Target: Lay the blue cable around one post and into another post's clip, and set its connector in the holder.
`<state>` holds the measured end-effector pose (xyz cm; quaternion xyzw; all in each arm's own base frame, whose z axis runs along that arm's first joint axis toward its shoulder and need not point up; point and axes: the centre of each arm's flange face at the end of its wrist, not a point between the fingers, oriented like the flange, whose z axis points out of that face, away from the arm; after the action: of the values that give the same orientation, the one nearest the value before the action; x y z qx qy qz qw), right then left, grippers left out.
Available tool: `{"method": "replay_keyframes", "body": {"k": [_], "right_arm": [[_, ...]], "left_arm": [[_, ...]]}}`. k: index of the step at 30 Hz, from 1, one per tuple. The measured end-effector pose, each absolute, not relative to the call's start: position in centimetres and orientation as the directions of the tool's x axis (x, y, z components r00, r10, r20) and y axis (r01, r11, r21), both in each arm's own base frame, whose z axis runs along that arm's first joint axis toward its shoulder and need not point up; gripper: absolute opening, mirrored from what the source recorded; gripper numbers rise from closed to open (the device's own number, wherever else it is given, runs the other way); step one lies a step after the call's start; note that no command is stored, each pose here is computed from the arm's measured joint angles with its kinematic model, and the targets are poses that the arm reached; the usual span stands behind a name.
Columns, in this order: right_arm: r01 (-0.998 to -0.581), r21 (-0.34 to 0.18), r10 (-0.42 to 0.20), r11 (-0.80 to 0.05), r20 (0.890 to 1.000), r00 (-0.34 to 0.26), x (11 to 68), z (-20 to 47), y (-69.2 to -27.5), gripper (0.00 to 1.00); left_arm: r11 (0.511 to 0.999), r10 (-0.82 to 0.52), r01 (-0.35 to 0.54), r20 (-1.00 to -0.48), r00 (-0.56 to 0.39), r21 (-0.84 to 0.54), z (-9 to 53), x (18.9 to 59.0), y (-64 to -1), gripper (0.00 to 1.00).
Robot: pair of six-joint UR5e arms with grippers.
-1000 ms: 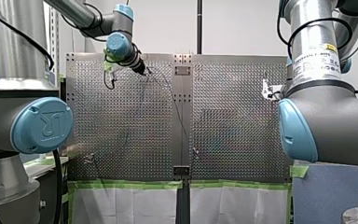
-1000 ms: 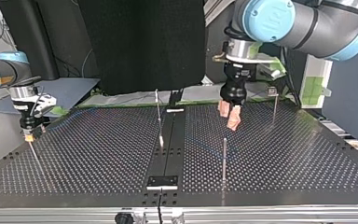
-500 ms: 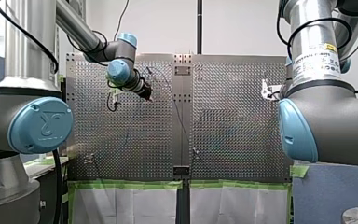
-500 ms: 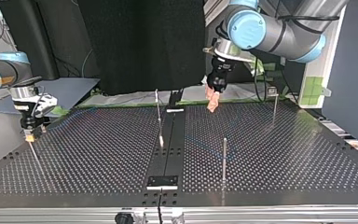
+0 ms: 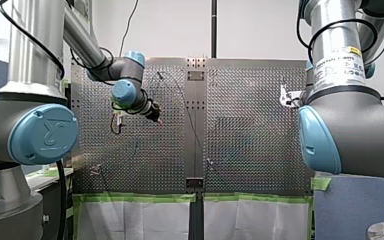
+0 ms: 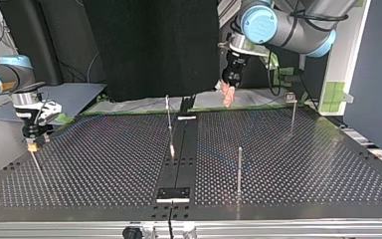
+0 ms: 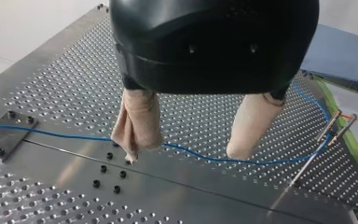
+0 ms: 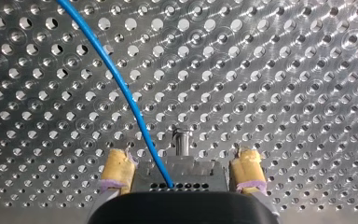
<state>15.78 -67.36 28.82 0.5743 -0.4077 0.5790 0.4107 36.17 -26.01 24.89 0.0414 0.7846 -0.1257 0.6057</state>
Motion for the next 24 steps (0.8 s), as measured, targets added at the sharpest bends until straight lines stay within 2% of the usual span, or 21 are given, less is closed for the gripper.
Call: {"method": "replay_keyframes", "body": {"k": [24], "right_arm": [[-0.944, -0.002, 0.004, -0.331, 1.0, -0.003, 15.8, 28.8, -67.3, 0.98]], "left_arm": [[0.964, -0.102, 0.211, -0.959, -0.265, -0.161, 19.0, 31.6, -24.4, 1.0]]}}
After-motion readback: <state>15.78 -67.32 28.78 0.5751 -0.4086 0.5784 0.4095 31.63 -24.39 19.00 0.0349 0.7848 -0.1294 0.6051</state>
